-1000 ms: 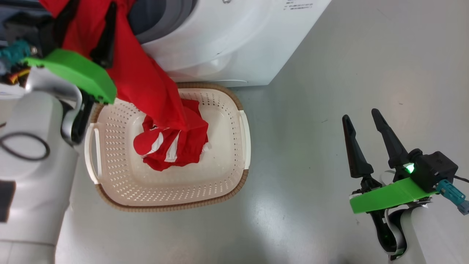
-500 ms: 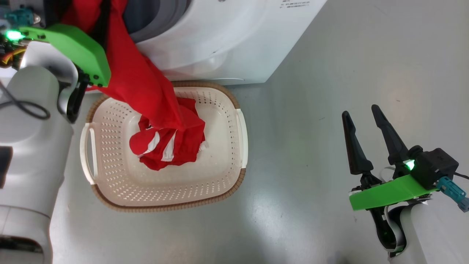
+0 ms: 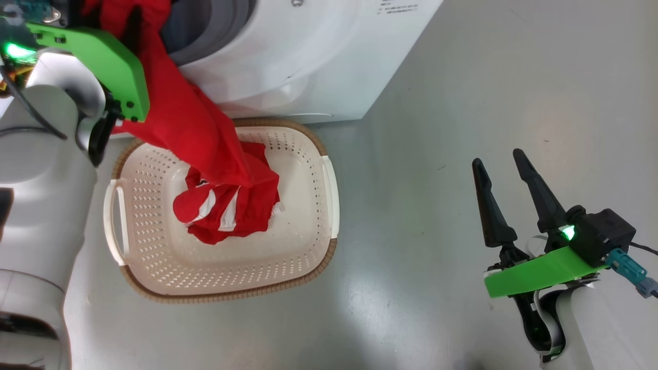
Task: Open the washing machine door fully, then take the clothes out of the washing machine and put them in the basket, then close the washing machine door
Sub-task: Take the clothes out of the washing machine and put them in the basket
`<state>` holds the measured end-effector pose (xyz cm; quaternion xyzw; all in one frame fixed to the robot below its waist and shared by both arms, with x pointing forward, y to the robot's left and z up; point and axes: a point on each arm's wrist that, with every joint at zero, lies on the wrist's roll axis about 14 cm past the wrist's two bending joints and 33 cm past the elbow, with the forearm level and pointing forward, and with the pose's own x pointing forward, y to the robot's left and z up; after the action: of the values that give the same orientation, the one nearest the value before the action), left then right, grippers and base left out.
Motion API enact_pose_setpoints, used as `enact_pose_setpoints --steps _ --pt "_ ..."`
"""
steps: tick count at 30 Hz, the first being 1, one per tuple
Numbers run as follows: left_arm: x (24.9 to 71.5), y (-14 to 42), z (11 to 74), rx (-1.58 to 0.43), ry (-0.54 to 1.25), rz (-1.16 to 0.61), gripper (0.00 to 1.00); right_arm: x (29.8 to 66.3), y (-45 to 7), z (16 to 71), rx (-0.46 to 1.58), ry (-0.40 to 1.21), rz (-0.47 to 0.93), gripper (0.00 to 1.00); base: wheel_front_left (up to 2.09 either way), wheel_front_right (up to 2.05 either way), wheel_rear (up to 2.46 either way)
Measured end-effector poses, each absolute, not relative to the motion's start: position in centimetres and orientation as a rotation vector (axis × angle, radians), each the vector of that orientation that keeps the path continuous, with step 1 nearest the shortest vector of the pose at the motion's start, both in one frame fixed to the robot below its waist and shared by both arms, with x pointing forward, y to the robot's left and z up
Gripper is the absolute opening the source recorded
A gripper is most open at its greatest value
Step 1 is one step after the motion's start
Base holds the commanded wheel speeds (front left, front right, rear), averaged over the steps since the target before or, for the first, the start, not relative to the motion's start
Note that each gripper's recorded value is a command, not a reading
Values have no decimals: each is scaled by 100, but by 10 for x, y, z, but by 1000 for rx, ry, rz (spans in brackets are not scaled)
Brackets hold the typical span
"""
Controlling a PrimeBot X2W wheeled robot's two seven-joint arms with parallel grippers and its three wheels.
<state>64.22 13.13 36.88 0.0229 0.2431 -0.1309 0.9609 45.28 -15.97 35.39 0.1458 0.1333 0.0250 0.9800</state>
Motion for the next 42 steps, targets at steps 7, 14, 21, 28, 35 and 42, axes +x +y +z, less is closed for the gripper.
enact_pose_setpoints --steps 7,14,21,28,35,42 --pt "642 128 368 42 502 -272 0 452 -160 356 292 266 50 100 0 0 0" --pt "645 131 378 -1 432 -256 0 453 -160 356 294 263 50 100 0 0 0" --pt "645 139 395 -66 313 -226 0 456 -157 357 300 257 57 100 0 0 0" --pt "643 152 428 -144 168 -188 0 460 -153 361 304 242 67 100 0 0 0" --pt "616 162 445 -181 62 -151 0 463 -150 366 303 229 77 100 0 0 0" --pt "599 169 471 -213 -51 -113 0 465 -145 370 306 219 89 100 0 0 0"
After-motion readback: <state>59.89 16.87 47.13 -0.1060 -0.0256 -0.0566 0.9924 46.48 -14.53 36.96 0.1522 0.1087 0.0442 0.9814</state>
